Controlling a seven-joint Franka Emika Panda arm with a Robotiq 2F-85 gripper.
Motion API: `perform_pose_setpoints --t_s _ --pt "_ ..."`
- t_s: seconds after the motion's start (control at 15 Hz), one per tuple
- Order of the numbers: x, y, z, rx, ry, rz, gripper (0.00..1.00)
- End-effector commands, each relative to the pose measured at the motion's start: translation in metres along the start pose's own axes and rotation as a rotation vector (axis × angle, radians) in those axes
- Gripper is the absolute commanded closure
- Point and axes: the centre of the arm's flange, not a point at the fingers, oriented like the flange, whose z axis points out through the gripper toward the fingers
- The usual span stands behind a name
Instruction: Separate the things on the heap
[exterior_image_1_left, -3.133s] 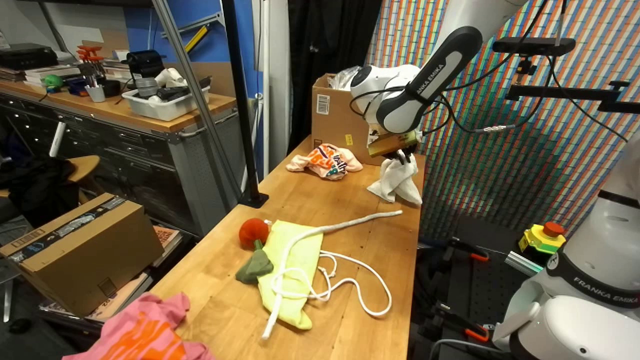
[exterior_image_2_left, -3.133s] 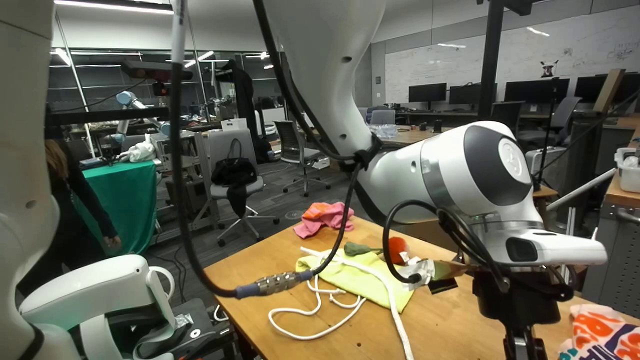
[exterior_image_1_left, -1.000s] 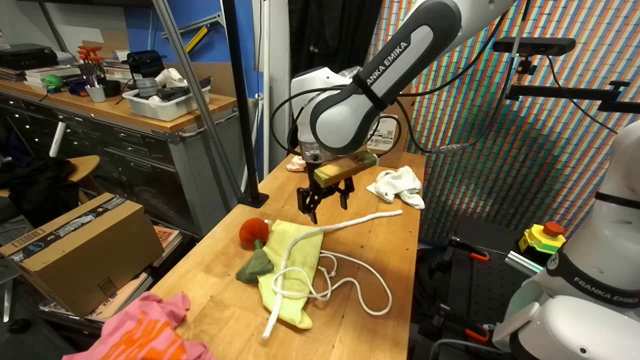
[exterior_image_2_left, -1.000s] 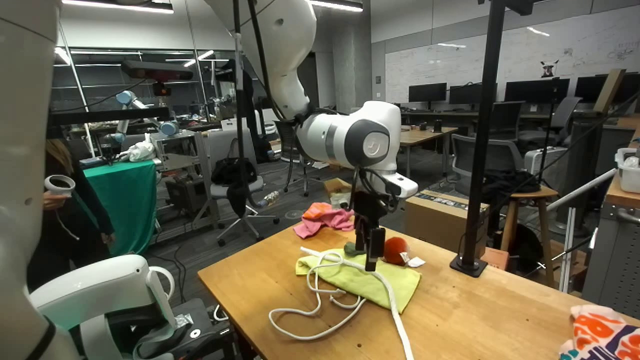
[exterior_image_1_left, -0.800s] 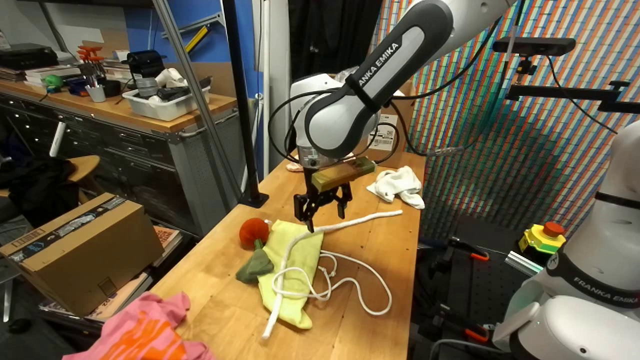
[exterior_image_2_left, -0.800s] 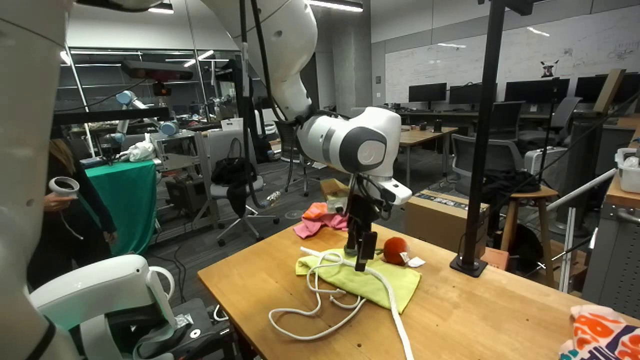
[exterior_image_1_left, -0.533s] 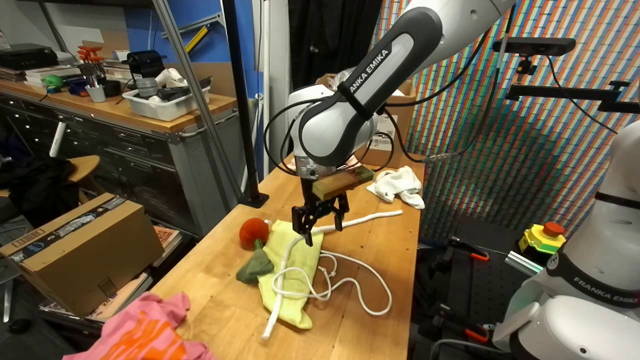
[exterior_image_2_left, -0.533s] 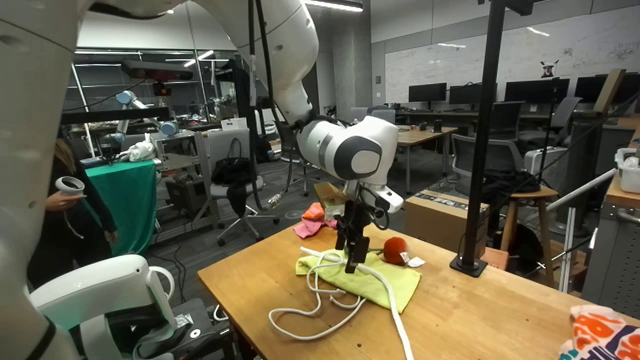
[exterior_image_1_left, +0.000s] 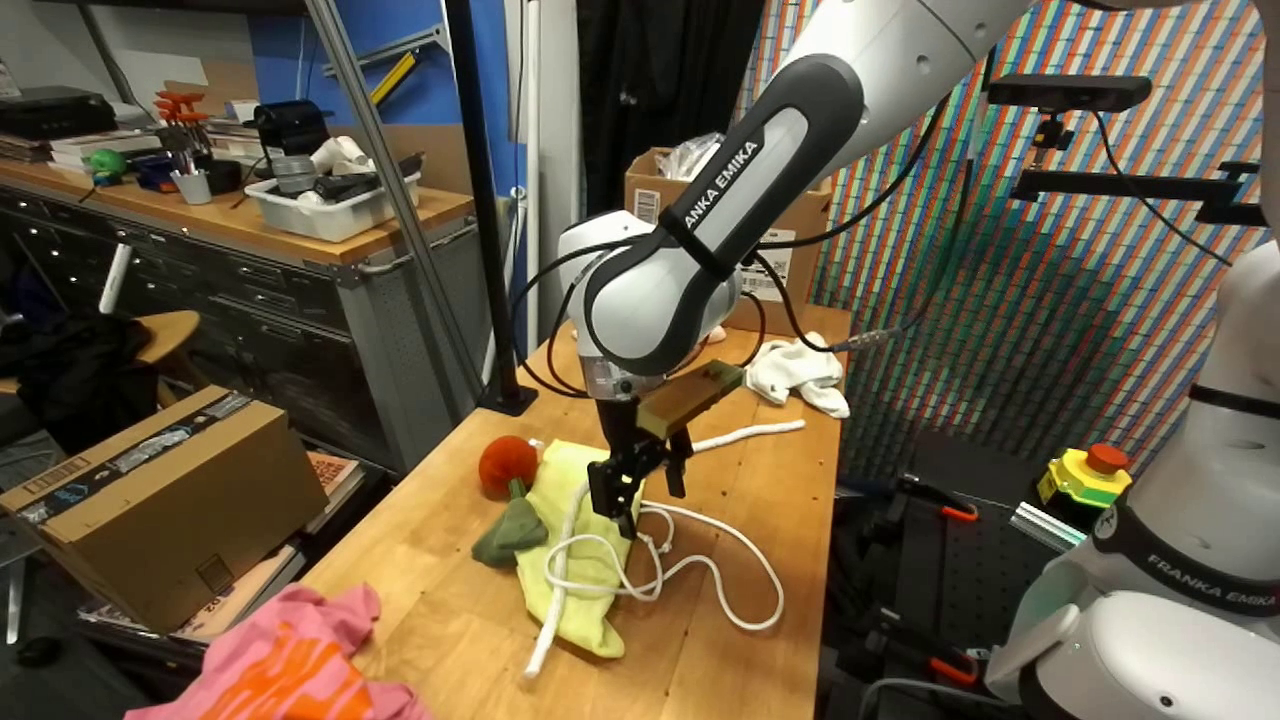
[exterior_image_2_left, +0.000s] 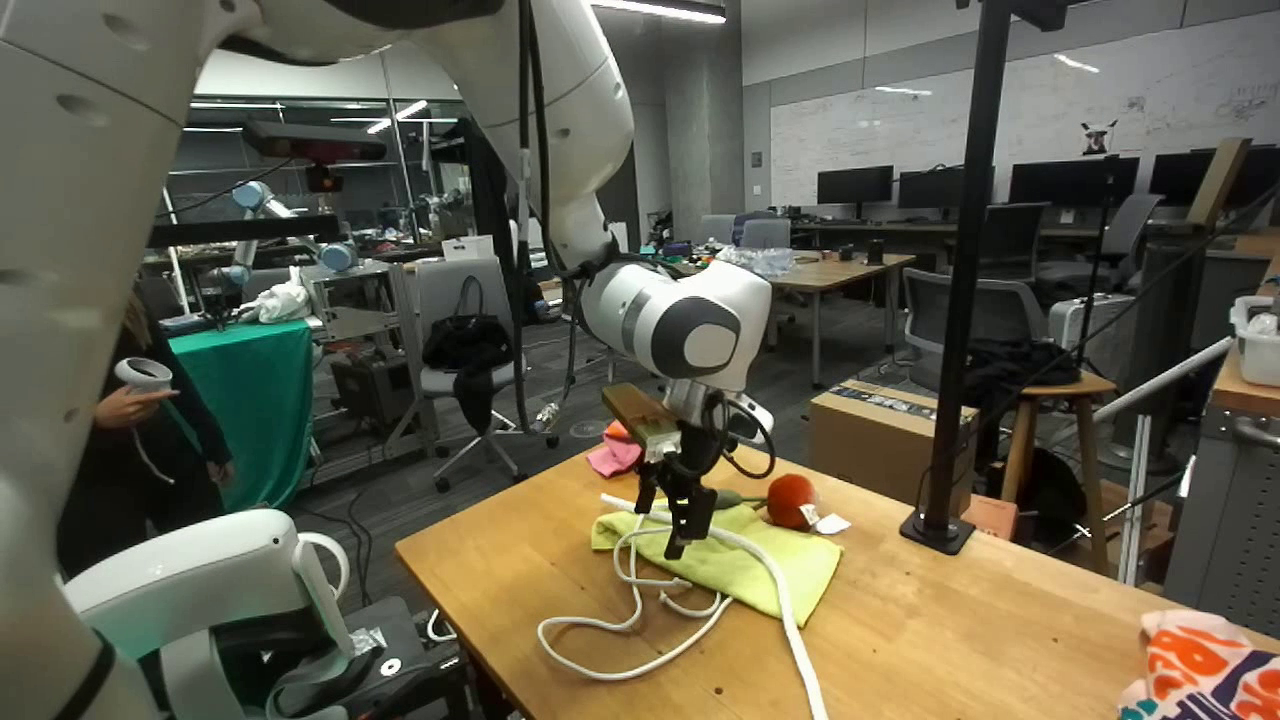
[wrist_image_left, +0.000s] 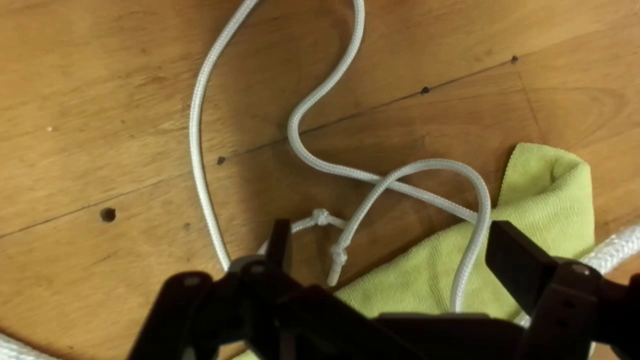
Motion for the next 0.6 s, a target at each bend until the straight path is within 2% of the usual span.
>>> perform_pose_setpoints --t_s 0.0,0.53 --pt "0.010 -0.005 0.001 -0.014 0.006 -0.066 0.00" --pt "0.027 -0.004 0.014 -0.111 0.097 -0.132 0.00"
